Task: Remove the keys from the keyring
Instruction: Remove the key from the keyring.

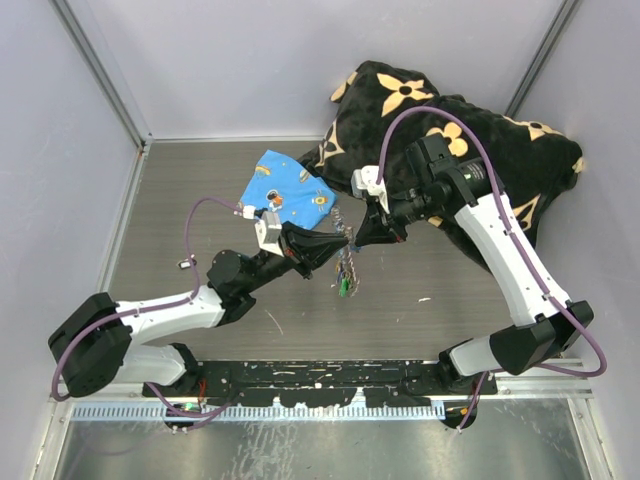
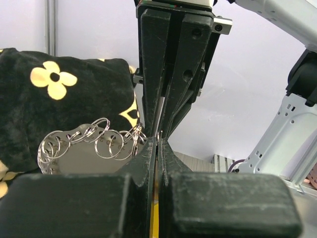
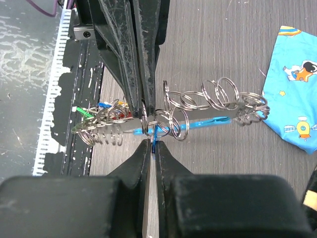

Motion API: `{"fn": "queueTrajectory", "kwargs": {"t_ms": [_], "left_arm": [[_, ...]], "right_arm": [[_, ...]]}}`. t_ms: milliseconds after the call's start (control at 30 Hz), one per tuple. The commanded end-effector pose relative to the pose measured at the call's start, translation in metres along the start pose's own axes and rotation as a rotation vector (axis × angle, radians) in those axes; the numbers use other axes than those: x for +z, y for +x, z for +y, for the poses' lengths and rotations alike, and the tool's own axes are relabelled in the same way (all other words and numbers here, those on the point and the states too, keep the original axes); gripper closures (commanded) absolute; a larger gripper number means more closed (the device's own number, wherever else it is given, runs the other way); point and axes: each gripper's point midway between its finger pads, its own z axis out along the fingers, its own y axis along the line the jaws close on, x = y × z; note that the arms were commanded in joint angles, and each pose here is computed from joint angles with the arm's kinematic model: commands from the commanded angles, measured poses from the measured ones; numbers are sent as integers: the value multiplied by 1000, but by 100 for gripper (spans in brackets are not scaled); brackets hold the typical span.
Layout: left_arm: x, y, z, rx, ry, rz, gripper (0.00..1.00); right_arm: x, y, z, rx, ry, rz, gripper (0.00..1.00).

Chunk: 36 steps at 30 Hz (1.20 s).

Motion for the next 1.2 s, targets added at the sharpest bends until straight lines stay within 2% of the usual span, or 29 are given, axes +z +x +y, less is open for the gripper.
{"fn": "queueTrajectory", "kwargs": {"t_ms": [0,200,600,867,1167], "left_arm": [[8,-41,-9,21,25,-153,100],[8,-25,-2,5,9,-119,100],[7,-27,-1,7,1,-136,100],[6,-24,0,4,-2,-127,100],[5,-24,-2,1,5,-127,100]], "right_arm": [[-1,-14,6,-39,8,-37,93],[-1,-18,8,-38,0,-53,91],[3,-14,12,-24,-27,-58,90],[-1,-24,13,-34,-26,-77,72],[-4,-31,11,-19,-30,-111,72]]}}
